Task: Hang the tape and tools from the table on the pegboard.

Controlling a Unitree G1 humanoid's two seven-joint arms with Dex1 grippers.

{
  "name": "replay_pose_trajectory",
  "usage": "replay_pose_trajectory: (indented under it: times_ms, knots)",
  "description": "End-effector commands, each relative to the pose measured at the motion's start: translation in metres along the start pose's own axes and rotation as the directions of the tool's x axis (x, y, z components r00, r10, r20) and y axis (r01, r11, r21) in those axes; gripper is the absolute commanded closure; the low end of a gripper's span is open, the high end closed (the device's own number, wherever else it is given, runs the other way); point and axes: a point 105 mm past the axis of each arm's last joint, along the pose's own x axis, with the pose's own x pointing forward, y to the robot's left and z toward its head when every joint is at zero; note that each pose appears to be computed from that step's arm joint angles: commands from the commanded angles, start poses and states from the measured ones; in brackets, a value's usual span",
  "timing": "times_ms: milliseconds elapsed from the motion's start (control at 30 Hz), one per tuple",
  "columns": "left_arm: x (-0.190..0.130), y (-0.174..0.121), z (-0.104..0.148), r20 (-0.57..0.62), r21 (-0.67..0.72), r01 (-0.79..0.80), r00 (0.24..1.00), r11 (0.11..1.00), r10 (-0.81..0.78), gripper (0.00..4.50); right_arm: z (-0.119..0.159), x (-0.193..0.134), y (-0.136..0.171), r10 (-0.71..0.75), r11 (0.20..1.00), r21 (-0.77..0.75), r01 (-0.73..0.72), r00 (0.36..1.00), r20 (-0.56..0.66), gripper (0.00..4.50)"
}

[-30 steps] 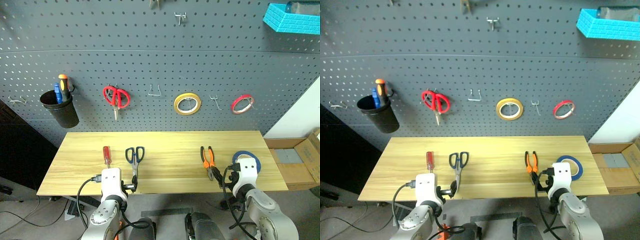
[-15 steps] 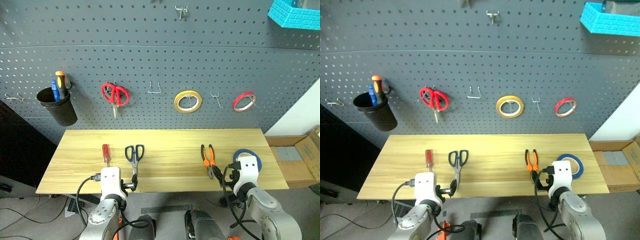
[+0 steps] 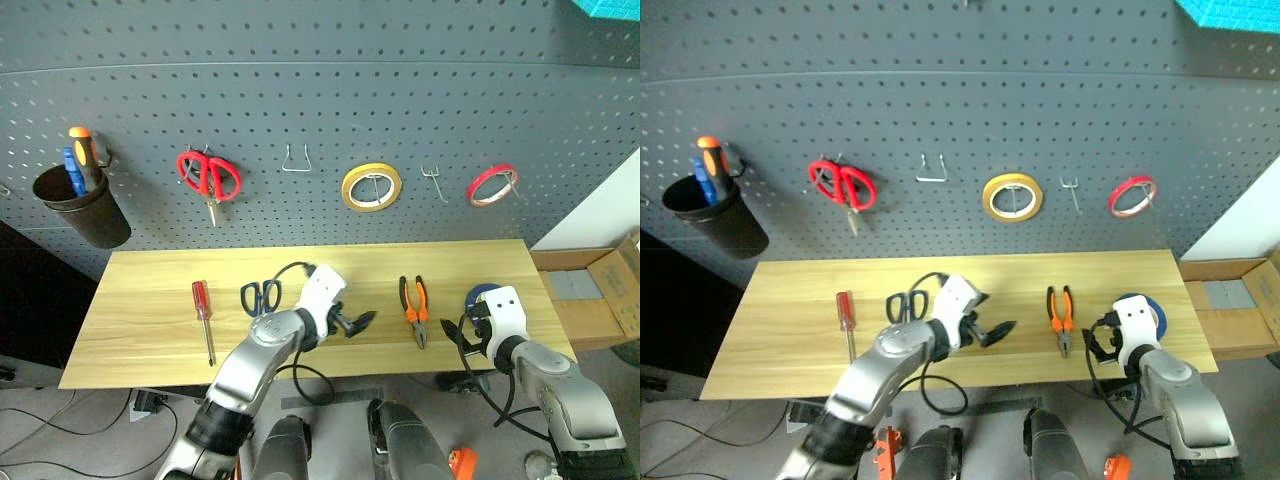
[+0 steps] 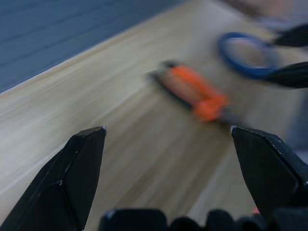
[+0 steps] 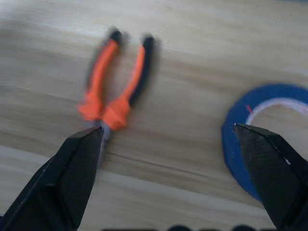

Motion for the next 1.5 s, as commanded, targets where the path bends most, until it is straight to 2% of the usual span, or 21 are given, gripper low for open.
replay_pose_trajectory:
  times_ms: [33, 233, 367, 500, 633, 733, 867, 1133, 1167, 1400, 1500]
  knots:
    - [0.026, -0.032, 0.017, 0.053, 0.110, 0.194, 0.978, 0.975, -0.201, 0.04, 0.004, 0.004, -0.013, -0.032, 0.999, -0.004, 0.032, 0.999, 0.000, 0.00]
    - [0.055, -0.061, 0.027, 0.058, 0.213, 0.346, 0.929, 0.914, -0.366, 0.04, 0.002, 0.017, -0.025, -0.048, 0.999, -0.006, 0.048, 0.999, -0.015, 0.00]
    - [0.067, -0.070, 0.033, 0.060, 0.261, 0.377, 0.912, 0.889, -0.405, 0.04, 0.009, 0.027, -0.047, -0.095, 0.995, 0.000, 0.095, 0.995, -0.008, 0.00]
    - [0.069, -0.073, 0.038, 0.072, 0.272, 0.389, 0.904, 0.880, -0.422, 0.04, 0.007, 0.034, -0.057, -0.109, 0.993, 0.038, 0.110, 0.994, -0.023, 0.00]
    - [0.067, -0.074, 0.038, 0.074, 0.274, 0.396, 0.900, 0.876, -0.430, 0.04, 0.001, 0.043, -0.062, -0.105, 0.986, 0.124, 0.112, 0.992, -0.064, 0.00]
    - [0.065, -0.073, 0.038, 0.075, 0.259, 0.401, 0.899, 0.879, -0.432, 0.04, -0.003, 0.047, -0.061, -0.079, 0.965, 0.244, 0.100, 0.992, -0.094, 0.00]
    - [0.064, -0.070, 0.042, 0.085, 0.233, 0.399, 0.900, 0.887, -0.427, 0.00, -0.003, 0.050, -0.053, -0.019, 0.952, 0.303, 0.048, 0.995, -0.097, 1.26]
    - [0.065, -0.064, 0.046, 0.093, 0.228, 0.380, 0.908, 0.897, -0.408, 0.00, -0.004, 0.052, -0.040, 0.032, 0.962, 0.272, -0.006, 0.995, -0.095, 4.03]
    - [0.065, -0.063, 0.046, 0.093, 0.227, 0.378, 0.909, 0.897, -0.407, 0.00, -0.004, 0.052, -0.039, 0.033, 0.962, 0.272, -0.006, 0.995, -0.094, 4.15]
    - [0.062, -0.052, 0.044, 0.095, 0.228, 0.344, 0.923, 0.911, -0.372, 0.00, -0.003, 0.049, -0.043, -0.002, 0.986, 0.166, 0.016, 0.997, -0.081, 4.15]
    - [0.047, -0.055, 0.041, 0.119, 0.213, 0.351, 0.917, 0.912, -0.381, 0.00, 0.009, 0.034, -0.034, -0.022, 1.000, 0.018, 0.022, 1.000, 0.007, 4.15]
